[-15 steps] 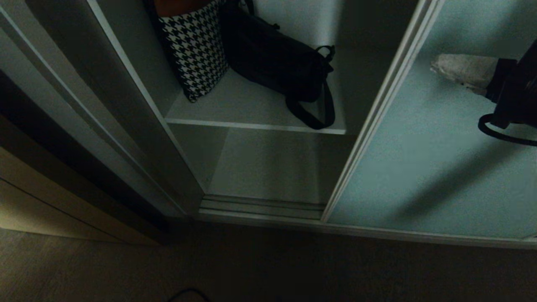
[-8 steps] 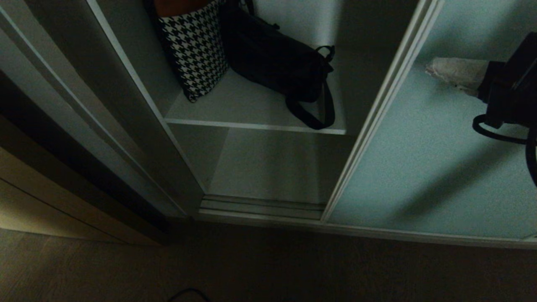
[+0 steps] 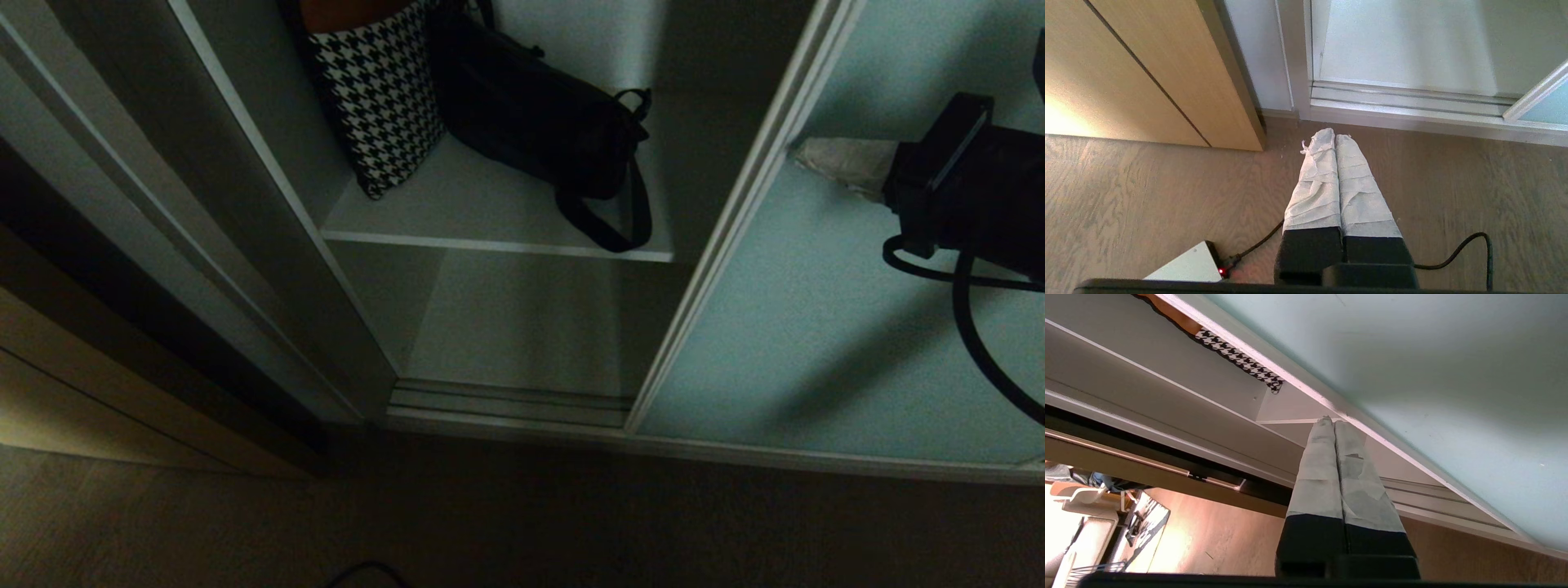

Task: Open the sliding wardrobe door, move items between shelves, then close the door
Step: Close the door

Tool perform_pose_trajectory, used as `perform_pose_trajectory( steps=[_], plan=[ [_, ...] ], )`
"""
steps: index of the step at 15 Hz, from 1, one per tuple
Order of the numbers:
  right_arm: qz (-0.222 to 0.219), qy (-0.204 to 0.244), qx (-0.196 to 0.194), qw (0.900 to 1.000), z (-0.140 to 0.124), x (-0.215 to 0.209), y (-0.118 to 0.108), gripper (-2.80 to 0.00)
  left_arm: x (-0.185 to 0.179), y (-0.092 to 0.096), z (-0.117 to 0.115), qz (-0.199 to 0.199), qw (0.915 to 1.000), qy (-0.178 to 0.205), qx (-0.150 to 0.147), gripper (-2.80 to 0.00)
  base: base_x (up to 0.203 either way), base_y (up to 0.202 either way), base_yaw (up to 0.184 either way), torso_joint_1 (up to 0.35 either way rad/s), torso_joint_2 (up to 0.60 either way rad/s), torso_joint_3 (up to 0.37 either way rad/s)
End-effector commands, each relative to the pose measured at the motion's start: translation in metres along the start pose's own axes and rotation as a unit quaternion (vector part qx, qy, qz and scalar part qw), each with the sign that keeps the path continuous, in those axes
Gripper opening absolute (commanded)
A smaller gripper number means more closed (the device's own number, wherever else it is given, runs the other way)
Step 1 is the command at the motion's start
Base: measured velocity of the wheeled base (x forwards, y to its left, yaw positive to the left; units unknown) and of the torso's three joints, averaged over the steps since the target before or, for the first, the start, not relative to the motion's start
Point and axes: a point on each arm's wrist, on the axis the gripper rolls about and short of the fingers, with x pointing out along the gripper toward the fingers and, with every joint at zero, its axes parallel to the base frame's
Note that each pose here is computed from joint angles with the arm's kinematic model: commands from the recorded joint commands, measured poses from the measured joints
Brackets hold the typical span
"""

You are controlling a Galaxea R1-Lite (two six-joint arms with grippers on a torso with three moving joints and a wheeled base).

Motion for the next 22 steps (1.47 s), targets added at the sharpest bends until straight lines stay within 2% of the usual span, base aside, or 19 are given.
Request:
perform_pose_trajectory(
  steps=[1, 8, 14, 18, 22],
  plan=[
    [-0.002, 0.002, 0.002, 1.0, -0.001, 0.003, -0.002, -2.8, 0.0, 0.0, 0.0, 0.0, 1.0, 0.001, 0.0, -2.8, 0.0, 0.0, 0.0, 0.0, 0.0, 0.0],
    [-0.004, -0.018, -0.003, 1.0, 0.002, 0.008, -0.009, -2.8, 0.0, 0.0, 0.0, 0.0, 1.0, 0.0, 0.0, -2.8, 0.0, 0.0, 0.0, 0.0, 0.0, 0.0],
    [-0.001, -0.005, -0.002, 1.0, -0.002, 0.015, -0.011, -2.8, 0.0, 0.0, 0.0, 0.0, 1.0, 0.0, 0.0, -2.8, 0.0, 0.0, 0.0, 0.0, 0.0, 0.0],
    [0.028, -0.007, -0.003, 1.0, 0.006, 0.024, 0.003, -2.8, 0.0, 0.0, 0.0, 0.0, 1.0, 0.001, 0.0, -2.8, 0.0, 0.0, 0.0, 0.0, 0.0, 0.0],
    [0.053, 0.021, -0.015, 0.998, -0.008, 0.041, 0.016, -2.8, 0.0, 0.0, 0.0, 0.0, 1.0, 0.0, 0.0, -2.8, 0.0, 0.0, 0.0, 0.0, 0.0, 0.0]
  ],
)
